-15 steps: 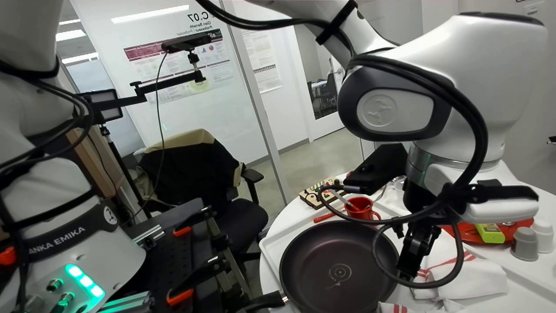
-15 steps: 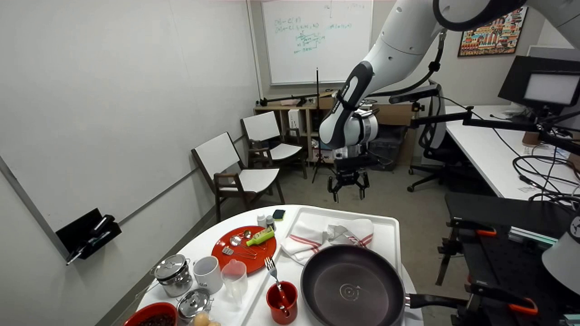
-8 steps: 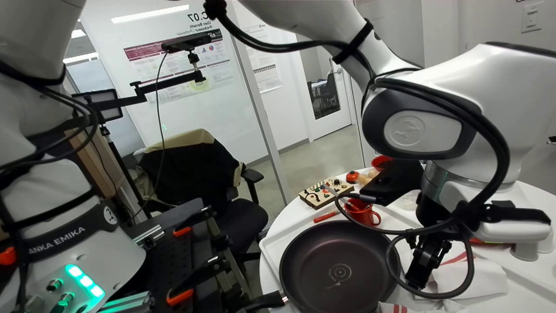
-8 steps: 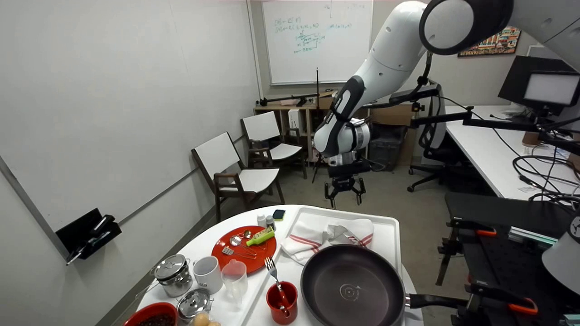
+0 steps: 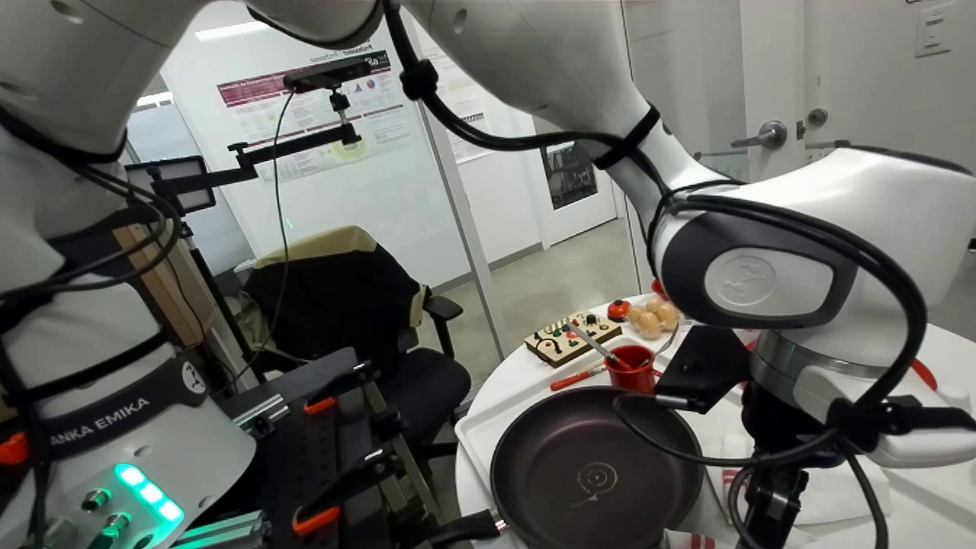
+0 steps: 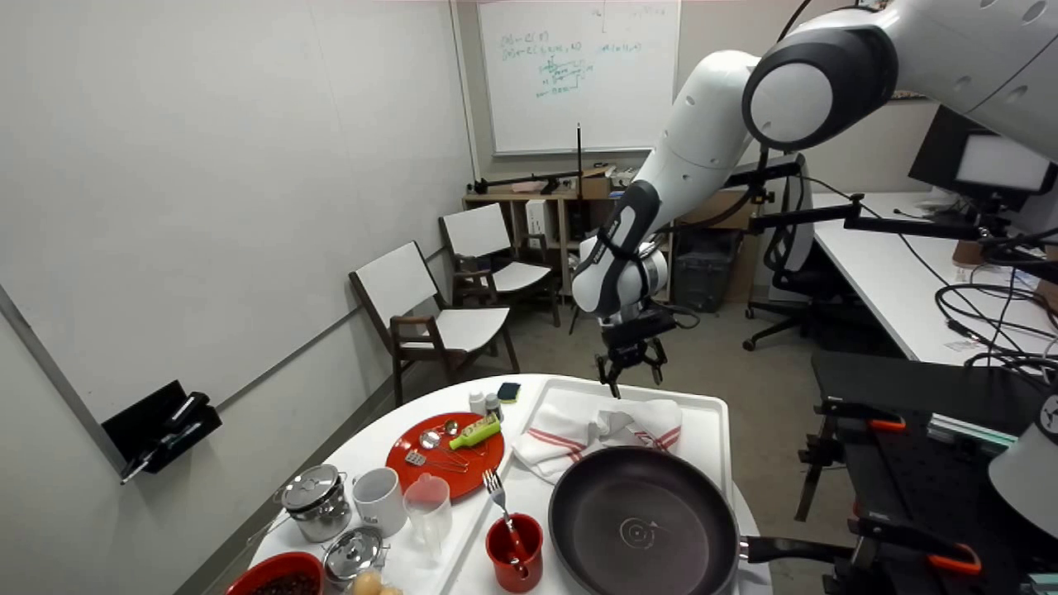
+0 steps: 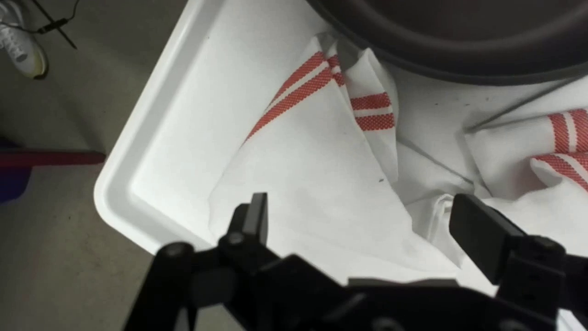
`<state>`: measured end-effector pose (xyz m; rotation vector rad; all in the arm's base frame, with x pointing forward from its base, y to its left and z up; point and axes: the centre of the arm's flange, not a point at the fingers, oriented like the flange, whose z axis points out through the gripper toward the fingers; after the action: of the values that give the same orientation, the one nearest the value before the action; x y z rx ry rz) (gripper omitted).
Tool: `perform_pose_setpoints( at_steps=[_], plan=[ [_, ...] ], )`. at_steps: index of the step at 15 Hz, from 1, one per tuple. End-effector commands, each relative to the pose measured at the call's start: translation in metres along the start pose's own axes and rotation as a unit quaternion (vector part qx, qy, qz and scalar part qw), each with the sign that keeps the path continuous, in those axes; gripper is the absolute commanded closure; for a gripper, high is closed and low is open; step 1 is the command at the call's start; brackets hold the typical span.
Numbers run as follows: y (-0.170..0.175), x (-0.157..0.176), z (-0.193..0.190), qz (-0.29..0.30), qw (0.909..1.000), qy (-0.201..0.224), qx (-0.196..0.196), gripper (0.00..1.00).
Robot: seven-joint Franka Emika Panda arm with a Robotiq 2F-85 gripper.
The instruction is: Wipe the pan with the white towel
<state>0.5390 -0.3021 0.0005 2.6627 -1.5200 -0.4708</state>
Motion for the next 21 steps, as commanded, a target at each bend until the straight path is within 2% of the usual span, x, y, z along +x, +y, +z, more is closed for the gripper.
perform_pose_setpoints(
  at_steps=[1,4,8,12,15,18,21],
  plan=[
    [0.001,0.002,0.016,-0.086,0.9951,0.026,-0.041,0.0],
    [0.005,0.003,0.027,-0.136,0.9881,0.039,-0.06,0.0],
    [0.009,0.001,0.025,-0.202,0.9755,0.073,-0.048,0.0],
    [-0.006,-0.003,0.02,-0.287,0.9491,0.129,-0.018,0.0],
    [-0.021,-0.009,0.022,-0.334,0.9326,0.137,0.001,0.0],
    [-0.028,-0.014,0.023,-0.357,0.926,0.122,0.019,0.0],
    [-0.027,-0.01,0.025,-0.351,0.9301,0.104,0.029,0.0]
  ],
)
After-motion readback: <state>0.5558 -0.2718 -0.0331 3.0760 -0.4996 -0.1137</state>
